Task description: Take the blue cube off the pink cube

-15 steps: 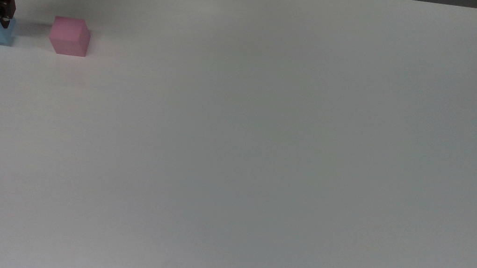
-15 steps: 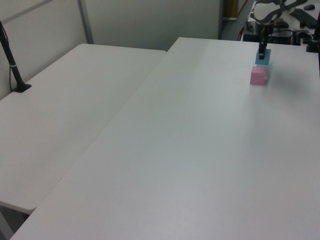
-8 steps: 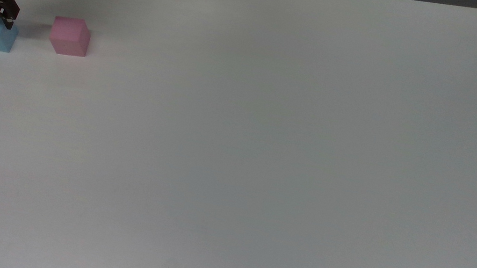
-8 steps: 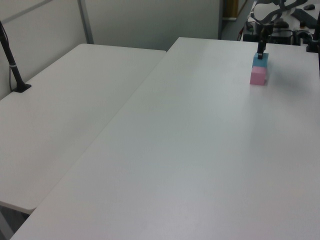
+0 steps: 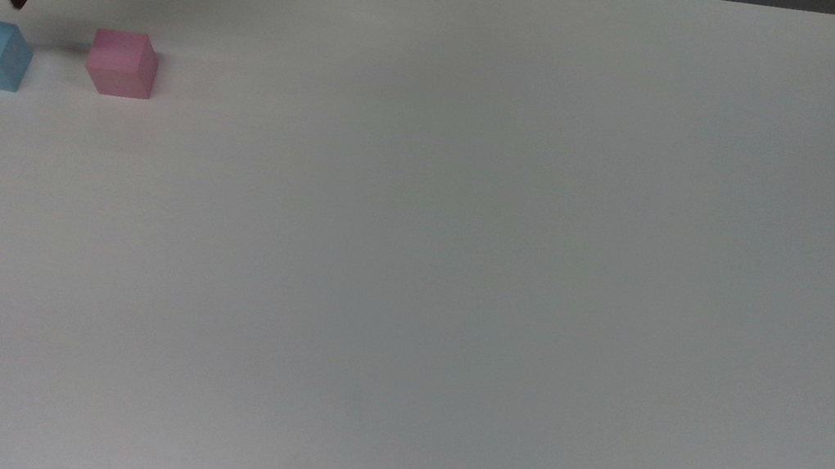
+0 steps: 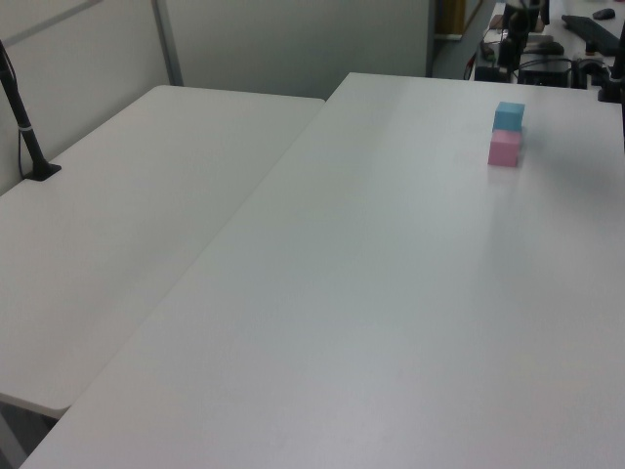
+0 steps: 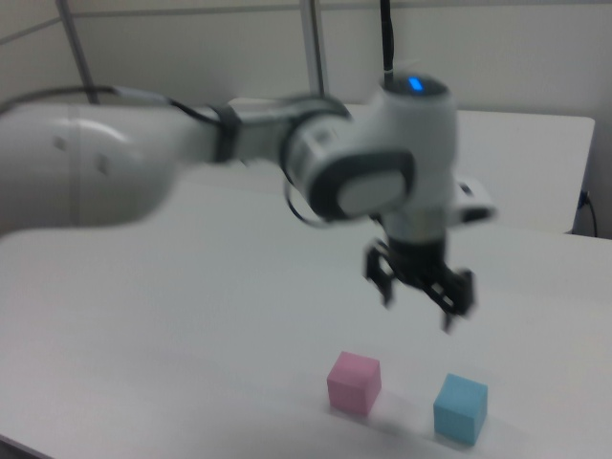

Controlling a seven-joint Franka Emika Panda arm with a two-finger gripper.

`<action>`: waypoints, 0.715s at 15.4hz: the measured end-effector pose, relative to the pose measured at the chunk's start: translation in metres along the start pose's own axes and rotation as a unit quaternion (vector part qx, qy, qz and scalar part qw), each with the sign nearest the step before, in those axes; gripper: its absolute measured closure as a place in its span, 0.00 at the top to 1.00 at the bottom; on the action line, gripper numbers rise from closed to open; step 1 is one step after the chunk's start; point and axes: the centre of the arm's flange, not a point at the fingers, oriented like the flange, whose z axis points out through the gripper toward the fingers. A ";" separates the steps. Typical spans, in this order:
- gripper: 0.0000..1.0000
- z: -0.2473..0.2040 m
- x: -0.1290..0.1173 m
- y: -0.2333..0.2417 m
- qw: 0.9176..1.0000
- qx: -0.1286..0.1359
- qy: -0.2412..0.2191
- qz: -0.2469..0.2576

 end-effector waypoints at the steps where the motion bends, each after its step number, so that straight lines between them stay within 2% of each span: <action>1: 1.00 -0.021 -0.002 -0.021 1.000 0.011 -0.008 0.023; 4: 1.00 -0.076 -0.004 -0.092 0.995 0.027 -0.023 0.096; 6: 1.00 -0.102 -0.005 -0.129 0.992 0.030 -0.021 0.122; 8: 1.00 -0.121 -0.006 -0.165 0.991 0.032 -0.018 0.129; 11: 1.00 -0.139 -0.002 -0.218 0.993 0.035 -0.007 0.113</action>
